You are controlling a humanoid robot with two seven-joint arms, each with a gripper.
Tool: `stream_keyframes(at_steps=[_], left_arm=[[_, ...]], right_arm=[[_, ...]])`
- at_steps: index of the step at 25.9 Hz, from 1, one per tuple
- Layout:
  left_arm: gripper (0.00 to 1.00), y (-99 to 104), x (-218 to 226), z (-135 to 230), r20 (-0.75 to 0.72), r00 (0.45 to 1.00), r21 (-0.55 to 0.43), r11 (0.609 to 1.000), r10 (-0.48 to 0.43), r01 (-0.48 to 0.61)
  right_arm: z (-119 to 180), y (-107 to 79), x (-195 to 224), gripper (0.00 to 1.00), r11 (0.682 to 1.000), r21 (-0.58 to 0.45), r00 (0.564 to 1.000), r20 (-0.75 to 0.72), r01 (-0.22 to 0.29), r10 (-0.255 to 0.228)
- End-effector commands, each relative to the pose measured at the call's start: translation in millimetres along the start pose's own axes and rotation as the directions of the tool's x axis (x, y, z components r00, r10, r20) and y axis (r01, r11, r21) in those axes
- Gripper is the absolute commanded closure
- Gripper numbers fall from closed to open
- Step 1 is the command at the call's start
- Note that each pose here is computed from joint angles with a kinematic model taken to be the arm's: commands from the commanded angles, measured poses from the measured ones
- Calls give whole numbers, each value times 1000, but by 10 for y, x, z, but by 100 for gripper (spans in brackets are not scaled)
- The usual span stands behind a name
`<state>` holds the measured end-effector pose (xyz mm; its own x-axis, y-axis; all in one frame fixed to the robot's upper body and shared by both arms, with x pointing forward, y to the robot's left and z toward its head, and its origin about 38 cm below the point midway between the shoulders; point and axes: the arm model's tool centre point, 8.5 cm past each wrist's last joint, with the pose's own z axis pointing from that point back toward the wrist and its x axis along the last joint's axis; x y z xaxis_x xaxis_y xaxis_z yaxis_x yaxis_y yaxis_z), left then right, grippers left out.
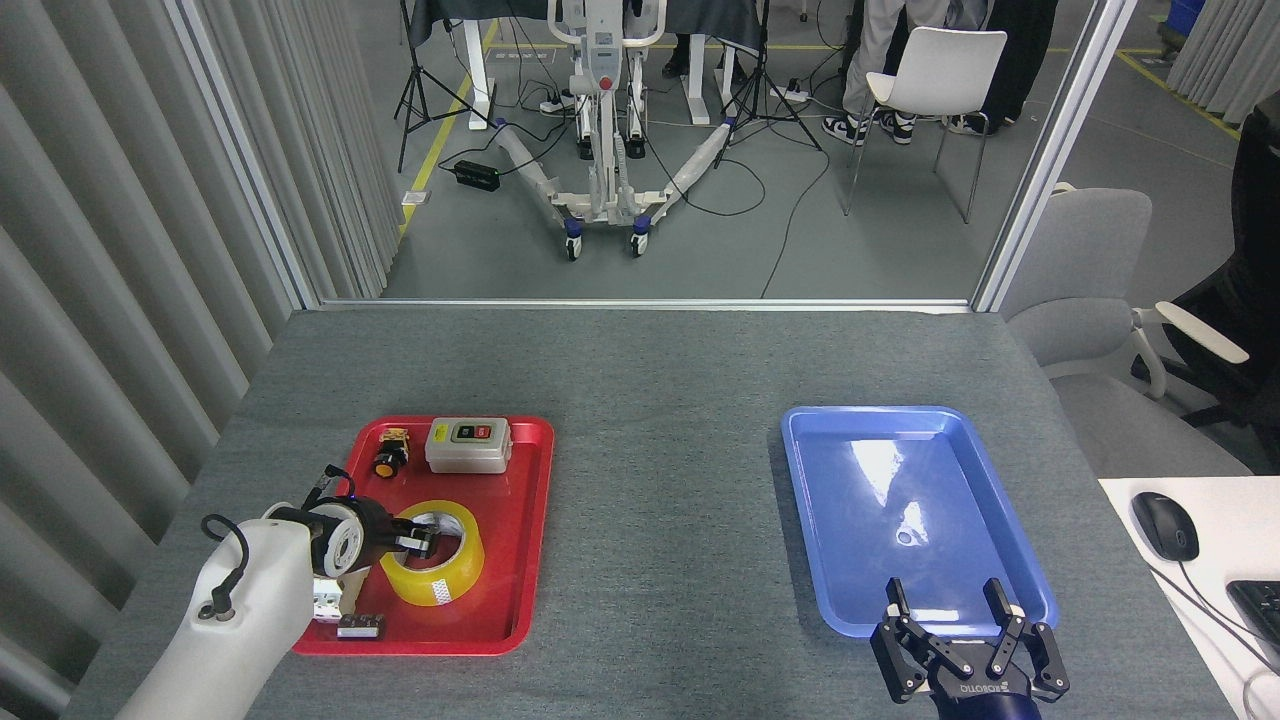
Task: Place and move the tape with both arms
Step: 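Grasp the yellow tape roll's rim with the left gripper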
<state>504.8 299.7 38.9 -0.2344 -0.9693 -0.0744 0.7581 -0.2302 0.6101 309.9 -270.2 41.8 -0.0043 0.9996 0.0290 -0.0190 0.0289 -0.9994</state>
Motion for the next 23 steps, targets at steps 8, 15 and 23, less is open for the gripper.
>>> stream_keyframes(at_steps=[8,15,23], left_arm=[[50,-28,0,-3,25,999,-10,999,-37,37],[60,-23,6,5,44,998,-8,998,-54,54],[76,-27,22,4,57,996,-10,998,-65,66]], right_arm=[[10,12,3,0,1000,2,1000,1,2,-2],[19,14,-5,0,1000,3,1000,3,-3,3],[31,25,-22,0,1000,7,1000,5,-6,6]])
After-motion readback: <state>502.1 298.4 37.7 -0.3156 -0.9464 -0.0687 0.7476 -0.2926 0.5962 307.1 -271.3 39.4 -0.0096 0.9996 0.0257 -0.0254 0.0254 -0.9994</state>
